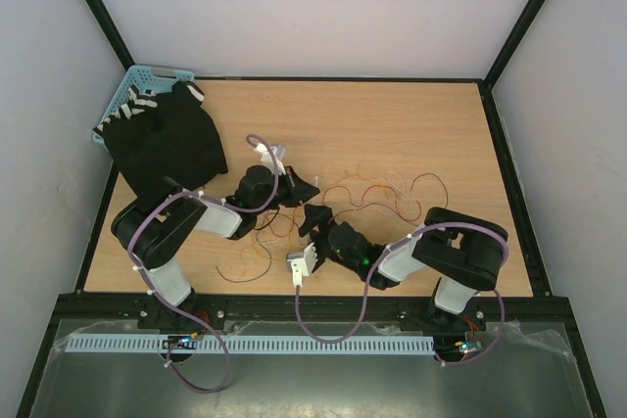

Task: Zip-tie the wires
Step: Tie the cable at the center of the board.

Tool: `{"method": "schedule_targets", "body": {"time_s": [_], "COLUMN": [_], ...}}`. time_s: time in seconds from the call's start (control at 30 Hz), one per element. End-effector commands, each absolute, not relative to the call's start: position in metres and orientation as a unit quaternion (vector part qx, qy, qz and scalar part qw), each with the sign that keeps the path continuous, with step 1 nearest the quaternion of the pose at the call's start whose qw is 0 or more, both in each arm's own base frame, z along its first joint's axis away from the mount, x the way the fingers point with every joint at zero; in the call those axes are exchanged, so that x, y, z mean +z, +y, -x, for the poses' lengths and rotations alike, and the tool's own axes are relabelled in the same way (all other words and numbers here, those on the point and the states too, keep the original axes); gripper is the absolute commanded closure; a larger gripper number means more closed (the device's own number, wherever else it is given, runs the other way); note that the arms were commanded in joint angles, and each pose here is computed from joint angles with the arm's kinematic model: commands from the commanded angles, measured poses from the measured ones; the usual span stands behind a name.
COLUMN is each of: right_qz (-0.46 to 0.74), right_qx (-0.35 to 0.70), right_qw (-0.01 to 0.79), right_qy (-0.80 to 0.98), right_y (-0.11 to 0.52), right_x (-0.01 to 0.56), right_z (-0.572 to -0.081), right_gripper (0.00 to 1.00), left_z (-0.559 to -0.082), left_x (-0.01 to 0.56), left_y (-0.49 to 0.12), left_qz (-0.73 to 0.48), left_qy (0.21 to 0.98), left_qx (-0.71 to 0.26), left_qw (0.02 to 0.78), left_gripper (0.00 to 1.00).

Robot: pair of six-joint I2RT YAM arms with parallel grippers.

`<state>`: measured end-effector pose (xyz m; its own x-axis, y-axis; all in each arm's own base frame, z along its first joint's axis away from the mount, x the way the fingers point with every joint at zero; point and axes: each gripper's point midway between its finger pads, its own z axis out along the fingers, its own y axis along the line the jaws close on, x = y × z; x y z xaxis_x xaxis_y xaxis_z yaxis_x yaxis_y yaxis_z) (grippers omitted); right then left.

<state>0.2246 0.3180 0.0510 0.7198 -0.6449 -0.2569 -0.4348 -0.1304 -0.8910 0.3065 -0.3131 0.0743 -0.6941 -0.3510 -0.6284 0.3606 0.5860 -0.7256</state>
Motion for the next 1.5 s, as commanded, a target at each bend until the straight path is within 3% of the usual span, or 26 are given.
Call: {"method": "schedule_targets", "body": {"time_s": [0.0, 1.47], "right_qz": [0.732, 0.748], "right_qx": [-0.09, -0.076], "right_qw": [0.578, 0.585], "right_qy": [0.349, 0.304], "right_y": [0.331, 0.342], "right_x": [0.062, 0.047], "right_z": [-0.226, -0.182], "right_gripper": [0.01, 0.01], "left_z": [-0.31, -0.31], "left_x": [0.092, 0.086], "left_y": [-0.32, -0.328], "left_qz": [-0.005, -0.005], "left_qy": [0.787, 0.794], "left_qx": [-0.469, -0.471], "left_qw": [0.401, 0.383], "left_gripper": [1.0, 1.0]}}
